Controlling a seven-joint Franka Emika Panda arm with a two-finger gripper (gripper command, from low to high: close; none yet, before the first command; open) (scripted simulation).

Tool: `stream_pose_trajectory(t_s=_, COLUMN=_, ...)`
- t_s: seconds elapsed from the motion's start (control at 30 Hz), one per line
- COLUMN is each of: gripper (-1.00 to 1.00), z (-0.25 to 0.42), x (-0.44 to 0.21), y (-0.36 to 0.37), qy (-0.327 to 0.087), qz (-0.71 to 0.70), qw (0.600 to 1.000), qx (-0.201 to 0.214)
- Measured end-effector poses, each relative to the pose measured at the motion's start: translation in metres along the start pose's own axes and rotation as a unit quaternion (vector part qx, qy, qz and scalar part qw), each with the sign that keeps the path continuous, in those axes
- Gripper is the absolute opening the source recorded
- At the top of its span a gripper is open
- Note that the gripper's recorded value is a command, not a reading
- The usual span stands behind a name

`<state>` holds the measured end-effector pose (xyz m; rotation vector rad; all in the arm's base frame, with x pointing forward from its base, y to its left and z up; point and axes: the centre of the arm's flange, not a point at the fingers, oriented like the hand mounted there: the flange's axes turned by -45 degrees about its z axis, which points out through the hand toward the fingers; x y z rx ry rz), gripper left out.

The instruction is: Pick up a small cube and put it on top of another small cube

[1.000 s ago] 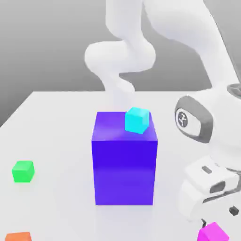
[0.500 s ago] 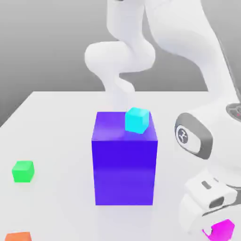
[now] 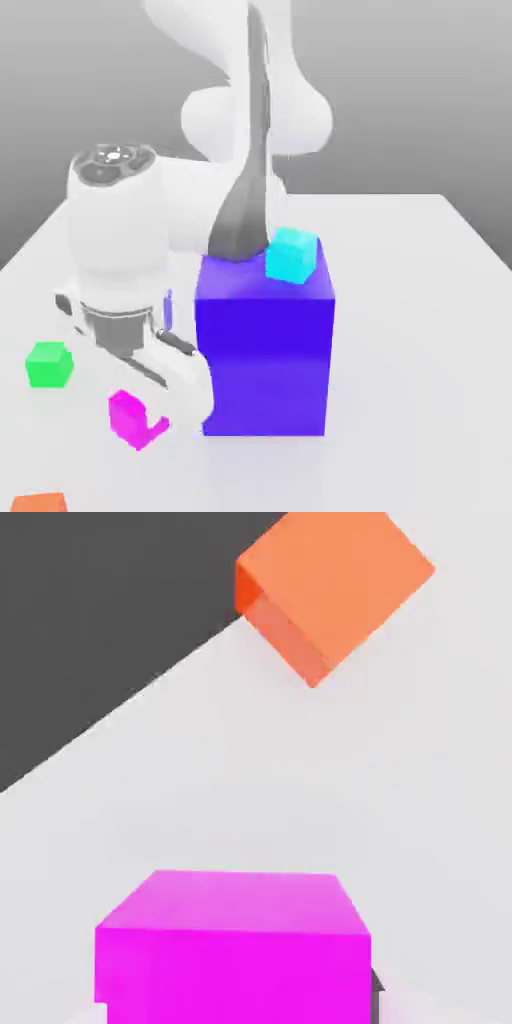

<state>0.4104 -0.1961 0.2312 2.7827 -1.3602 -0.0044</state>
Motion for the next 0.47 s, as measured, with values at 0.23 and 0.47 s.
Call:
stream_pose_trajectory(t_s=0.23, gripper=-1.0, z=0.013, x=0.005, y=0.24, qy=-0.014, qz=0.381, qw=0.924, qx=0.015)
stream_pose_trajectory(t_s=0.47, gripper=1.0, z=0.059, x=0.002, y=0.193, qy=-0.014, qz=0.338, qw=0.941, qx=0.017)
